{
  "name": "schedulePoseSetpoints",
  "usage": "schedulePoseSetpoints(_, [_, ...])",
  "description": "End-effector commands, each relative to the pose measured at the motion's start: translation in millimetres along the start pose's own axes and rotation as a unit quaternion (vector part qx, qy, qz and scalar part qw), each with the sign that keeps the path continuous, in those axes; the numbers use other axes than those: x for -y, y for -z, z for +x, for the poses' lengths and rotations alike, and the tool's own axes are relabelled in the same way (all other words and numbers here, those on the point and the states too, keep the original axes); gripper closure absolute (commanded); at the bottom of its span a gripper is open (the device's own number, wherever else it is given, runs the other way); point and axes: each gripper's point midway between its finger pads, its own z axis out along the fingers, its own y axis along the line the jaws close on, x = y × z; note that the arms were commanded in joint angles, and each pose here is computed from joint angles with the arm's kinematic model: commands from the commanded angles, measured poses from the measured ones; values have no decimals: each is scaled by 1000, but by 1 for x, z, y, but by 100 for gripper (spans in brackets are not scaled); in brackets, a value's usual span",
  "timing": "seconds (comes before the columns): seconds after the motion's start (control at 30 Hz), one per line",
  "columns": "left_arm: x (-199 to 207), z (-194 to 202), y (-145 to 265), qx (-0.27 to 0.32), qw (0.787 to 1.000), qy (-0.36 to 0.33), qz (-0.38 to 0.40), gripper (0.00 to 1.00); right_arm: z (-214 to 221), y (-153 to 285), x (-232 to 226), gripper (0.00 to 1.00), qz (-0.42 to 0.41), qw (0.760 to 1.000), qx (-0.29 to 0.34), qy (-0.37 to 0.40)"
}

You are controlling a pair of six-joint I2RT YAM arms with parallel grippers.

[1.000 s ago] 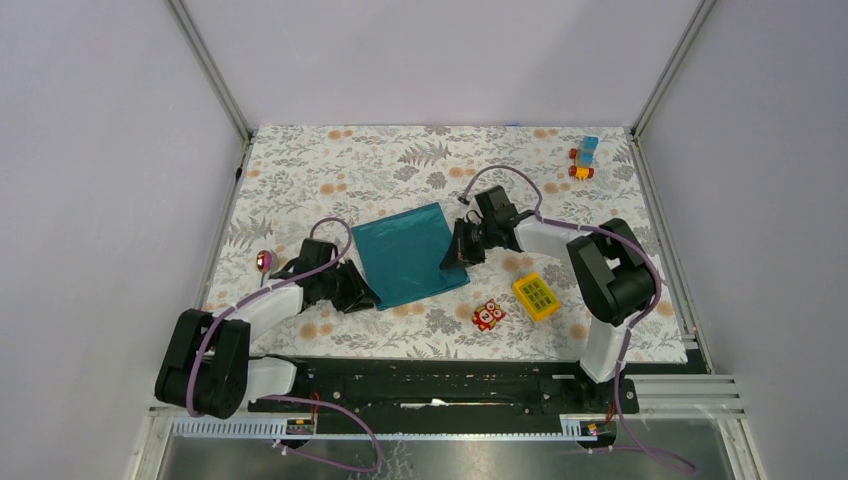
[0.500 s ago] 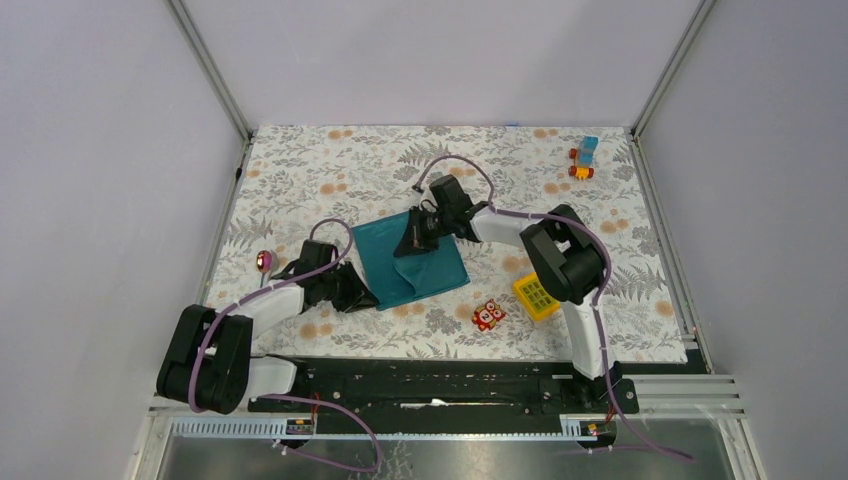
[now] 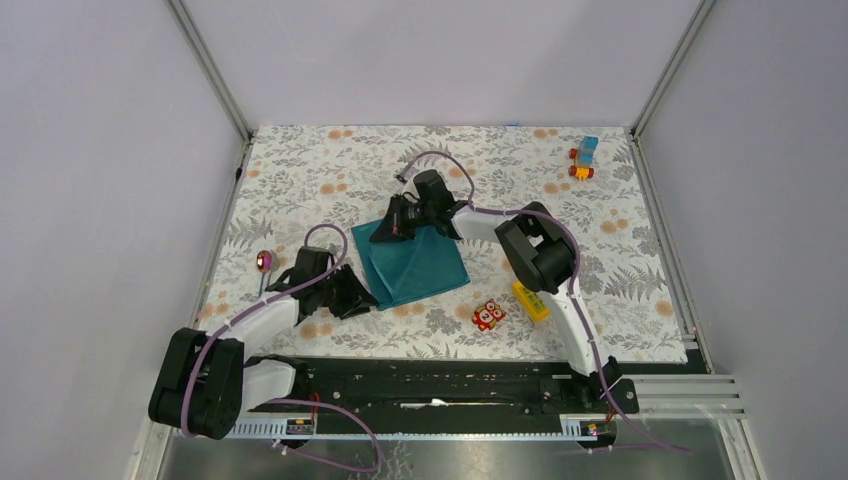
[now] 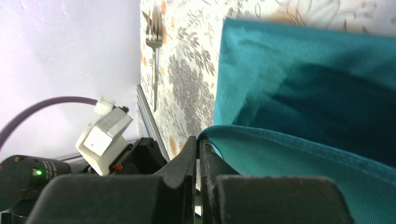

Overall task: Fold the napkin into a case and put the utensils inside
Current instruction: Fold the top corner of the square-folded napkin at the center of the board.

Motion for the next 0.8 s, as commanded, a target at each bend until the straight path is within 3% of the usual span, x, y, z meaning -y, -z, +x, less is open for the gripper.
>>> schedulePoseSetpoints(0.0, [-5, 1, -1, 7, 1000, -3, -2, 63, -18, -11, -30, 100, -50, 998, 11, 22])
schedulePoseSetpoints(0.77, [-16, 8, -2, 4, 1000, 13, -17, 71, -48, -47, -17, 97, -61, 998, 31, 15])
